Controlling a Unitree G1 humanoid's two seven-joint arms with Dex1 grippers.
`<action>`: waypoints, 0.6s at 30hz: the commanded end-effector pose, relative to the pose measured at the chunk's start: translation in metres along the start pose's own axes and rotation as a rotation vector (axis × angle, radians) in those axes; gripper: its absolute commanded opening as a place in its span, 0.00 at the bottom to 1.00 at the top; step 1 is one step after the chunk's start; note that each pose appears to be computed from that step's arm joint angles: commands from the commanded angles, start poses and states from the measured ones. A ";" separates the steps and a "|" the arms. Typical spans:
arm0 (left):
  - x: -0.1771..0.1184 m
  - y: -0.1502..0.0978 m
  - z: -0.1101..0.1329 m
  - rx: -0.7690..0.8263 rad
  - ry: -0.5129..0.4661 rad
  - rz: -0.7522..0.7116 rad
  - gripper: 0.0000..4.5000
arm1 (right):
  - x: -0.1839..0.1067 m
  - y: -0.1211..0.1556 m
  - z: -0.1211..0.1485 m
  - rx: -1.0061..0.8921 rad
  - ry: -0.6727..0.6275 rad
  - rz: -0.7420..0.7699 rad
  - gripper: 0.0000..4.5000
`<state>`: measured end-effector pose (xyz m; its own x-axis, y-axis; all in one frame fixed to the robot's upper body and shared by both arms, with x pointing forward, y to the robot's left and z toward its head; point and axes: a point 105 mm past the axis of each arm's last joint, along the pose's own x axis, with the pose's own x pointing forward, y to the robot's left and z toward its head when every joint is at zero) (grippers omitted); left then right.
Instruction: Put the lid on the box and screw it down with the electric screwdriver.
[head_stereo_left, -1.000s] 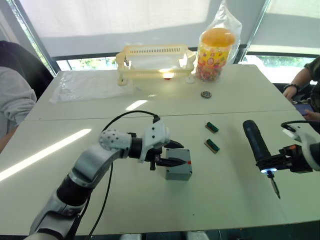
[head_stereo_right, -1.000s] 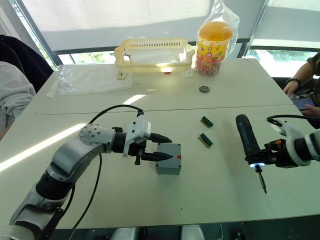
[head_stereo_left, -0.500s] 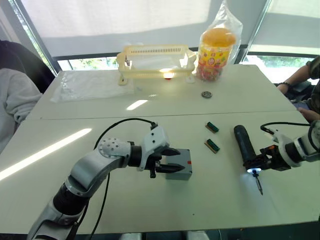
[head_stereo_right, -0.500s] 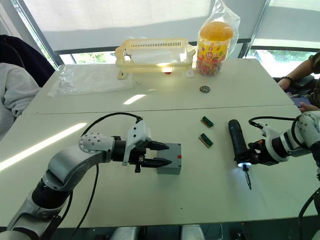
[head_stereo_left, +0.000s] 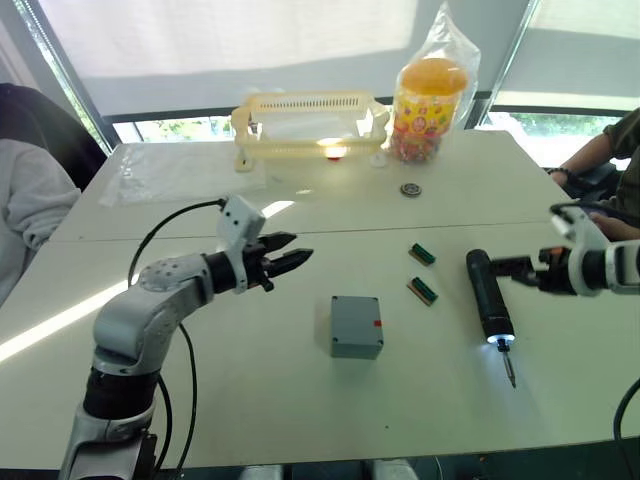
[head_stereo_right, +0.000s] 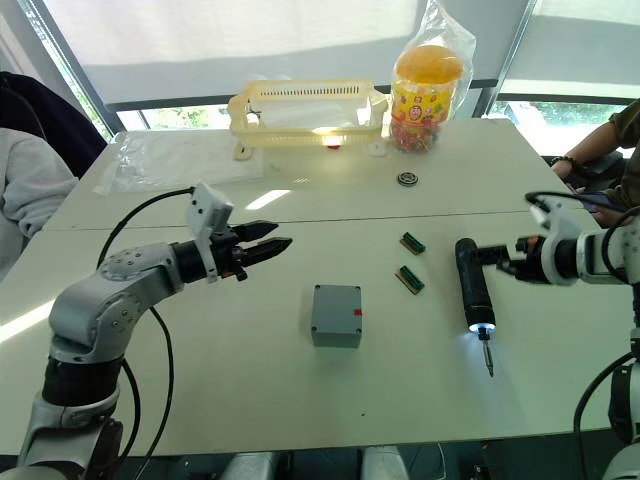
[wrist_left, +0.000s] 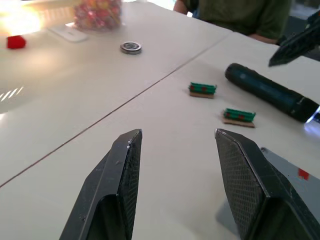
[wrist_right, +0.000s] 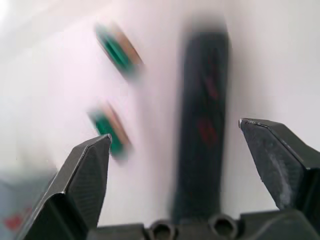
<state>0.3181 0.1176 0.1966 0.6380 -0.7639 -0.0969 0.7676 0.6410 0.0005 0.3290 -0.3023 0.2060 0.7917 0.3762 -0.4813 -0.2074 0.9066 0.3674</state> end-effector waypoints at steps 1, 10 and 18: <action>-0.030 0.002 -0.023 -0.117 0.045 0.015 0.52 | -0.026 0.040 0.006 -0.264 -0.230 0.135 1.00; -0.079 -0.046 -0.082 -0.211 0.232 -0.098 0.52 | -0.047 0.104 -0.118 -0.317 -0.131 0.402 1.00; -0.085 -0.075 -0.096 -0.283 0.263 -0.182 0.52 | -0.043 0.113 -0.163 -0.332 -0.090 0.404 1.00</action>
<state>0.2048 0.1462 0.1028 0.4436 -0.8293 -0.3399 0.7692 0.5469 -0.3305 0.1769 -0.1896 0.1311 0.6481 0.6955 -0.3102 -0.6359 0.7184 0.2820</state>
